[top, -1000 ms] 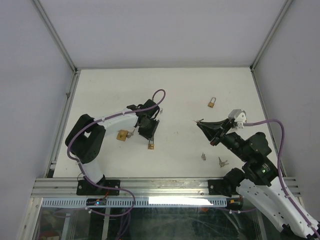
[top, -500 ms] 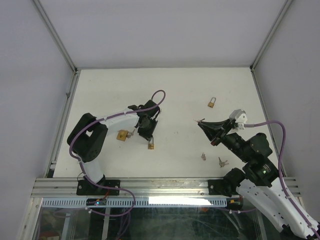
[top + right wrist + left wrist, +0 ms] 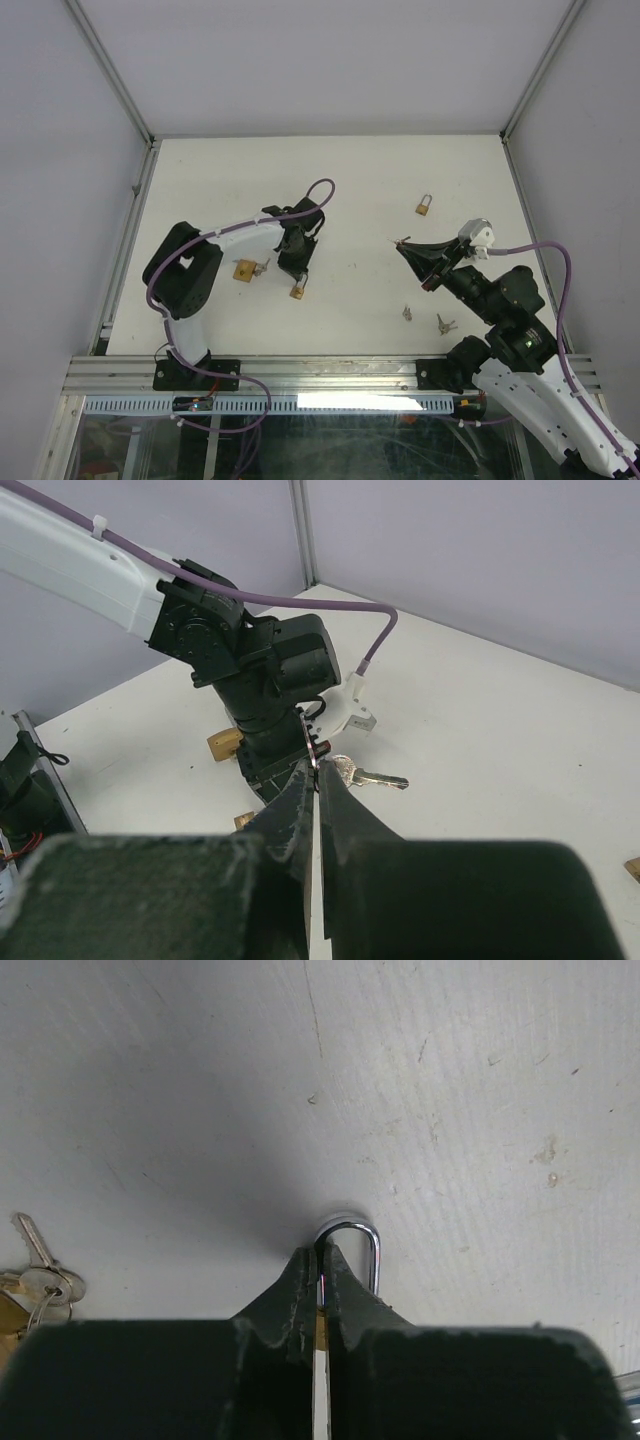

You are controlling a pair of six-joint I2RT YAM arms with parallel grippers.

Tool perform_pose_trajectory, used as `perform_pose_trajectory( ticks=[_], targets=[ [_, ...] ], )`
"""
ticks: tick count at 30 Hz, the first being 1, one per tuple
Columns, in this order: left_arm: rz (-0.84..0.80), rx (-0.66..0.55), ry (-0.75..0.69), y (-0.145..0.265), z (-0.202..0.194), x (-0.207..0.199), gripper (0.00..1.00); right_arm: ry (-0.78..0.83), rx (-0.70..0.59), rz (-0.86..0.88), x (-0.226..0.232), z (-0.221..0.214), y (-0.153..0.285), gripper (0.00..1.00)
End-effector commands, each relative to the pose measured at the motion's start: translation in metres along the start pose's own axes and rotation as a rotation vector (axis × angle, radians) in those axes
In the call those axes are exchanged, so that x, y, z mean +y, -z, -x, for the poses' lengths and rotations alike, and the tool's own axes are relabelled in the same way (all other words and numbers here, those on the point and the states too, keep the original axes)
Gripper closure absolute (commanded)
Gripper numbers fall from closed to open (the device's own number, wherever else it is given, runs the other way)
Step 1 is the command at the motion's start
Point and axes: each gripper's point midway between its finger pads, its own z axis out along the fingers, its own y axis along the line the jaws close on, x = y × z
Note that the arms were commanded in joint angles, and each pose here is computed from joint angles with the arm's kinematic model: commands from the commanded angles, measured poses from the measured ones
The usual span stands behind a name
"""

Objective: Unlock with the key

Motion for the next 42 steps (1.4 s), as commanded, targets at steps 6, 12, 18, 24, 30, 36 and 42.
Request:
perform_pose_trajectory(
  ticks=[6, 12, 18, 24, 30, 36, 42],
  targets=[
    [-0.001, 0.068, -0.064, -0.022, -0.002, -0.003, 1.0, 0.037, -0.055, -0.009, -0.001, 0.021, 0.002, 1.0],
    [0.077, -0.169, -0.244, 0.028, 0.054, 0.009, 1.0, 0.042, -0.061, -0.003, 0.0, 0.022, 0.0, 1.0],
    [0.099, -0.352, -0.356, 0.057, 0.083, 0.011, 1.0, 0.045, -0.071, 0.002, 0.001, 0.025, 0.0, 1.0],
    [-0.025, -0.55, -0.403, 0.089, 0.098, -0.013, 1.0, 0.049, -0.082, -0.002, 0.0, 0.028, 0.002, 1.0],
    [-0.121, -0.732, -0.461, 0.1, 0.104, -0.026, 1.0, 0.03, -0.072, 0.008, 0.002, 0.023, -0.003, 1.0],
    [-0.225, -0.757, -0.497, 0.102, 0.086, -0.036, 1.0, 0.012, -0.047, 0.02, 0.002, 0.017, -0.011, 1.0],
    [-0.265, -0.773, -0.513, 0.127, 0.076, -0.041, 1.0, 0.01, -0.037, 0.012, 0.001, 0.015, -0.012, 1.0]
  ],
)
